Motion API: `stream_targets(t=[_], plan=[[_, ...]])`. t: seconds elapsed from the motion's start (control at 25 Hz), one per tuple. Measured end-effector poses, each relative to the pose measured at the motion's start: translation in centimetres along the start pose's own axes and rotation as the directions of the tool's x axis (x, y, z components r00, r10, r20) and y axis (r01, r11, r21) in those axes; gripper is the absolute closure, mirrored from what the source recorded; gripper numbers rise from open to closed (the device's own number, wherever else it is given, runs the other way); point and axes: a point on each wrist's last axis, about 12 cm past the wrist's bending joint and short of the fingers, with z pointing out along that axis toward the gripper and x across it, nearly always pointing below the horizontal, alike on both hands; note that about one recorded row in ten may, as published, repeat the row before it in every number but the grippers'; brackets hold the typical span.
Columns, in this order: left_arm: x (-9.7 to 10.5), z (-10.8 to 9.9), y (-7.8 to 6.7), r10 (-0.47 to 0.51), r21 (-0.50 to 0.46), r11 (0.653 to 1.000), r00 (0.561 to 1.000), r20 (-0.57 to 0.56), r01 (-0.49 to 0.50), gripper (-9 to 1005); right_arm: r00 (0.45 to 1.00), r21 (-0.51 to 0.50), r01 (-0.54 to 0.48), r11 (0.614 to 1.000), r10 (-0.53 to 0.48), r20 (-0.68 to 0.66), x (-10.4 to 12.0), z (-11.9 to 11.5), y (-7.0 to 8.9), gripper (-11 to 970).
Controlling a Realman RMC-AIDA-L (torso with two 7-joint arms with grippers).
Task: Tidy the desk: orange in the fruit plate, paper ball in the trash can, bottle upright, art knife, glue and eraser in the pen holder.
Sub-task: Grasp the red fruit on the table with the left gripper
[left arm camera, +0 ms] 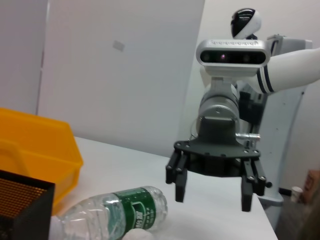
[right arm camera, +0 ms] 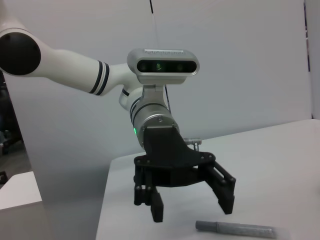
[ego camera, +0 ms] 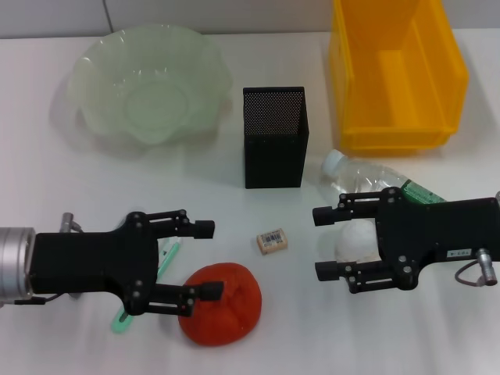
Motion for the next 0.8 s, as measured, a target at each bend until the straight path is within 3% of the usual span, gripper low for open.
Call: stream_targets(t=[0.56,0.8], plan=[[0.6,-0.8,-0.4,0.005,-0.04,0.999,1.0,0.014,-0.005,172,1.0,-0.011,-0.013,1.0,0.013,0.01,0.1,0.5,-0.1,252],[0.4,-0.5,-0.3,0.008,-0.036,0.999,1.0,0.021,-0.007,174,0.995,0.026,0.013,1.0,-0.016,0.099,1.1,0.0,0.9,252]])
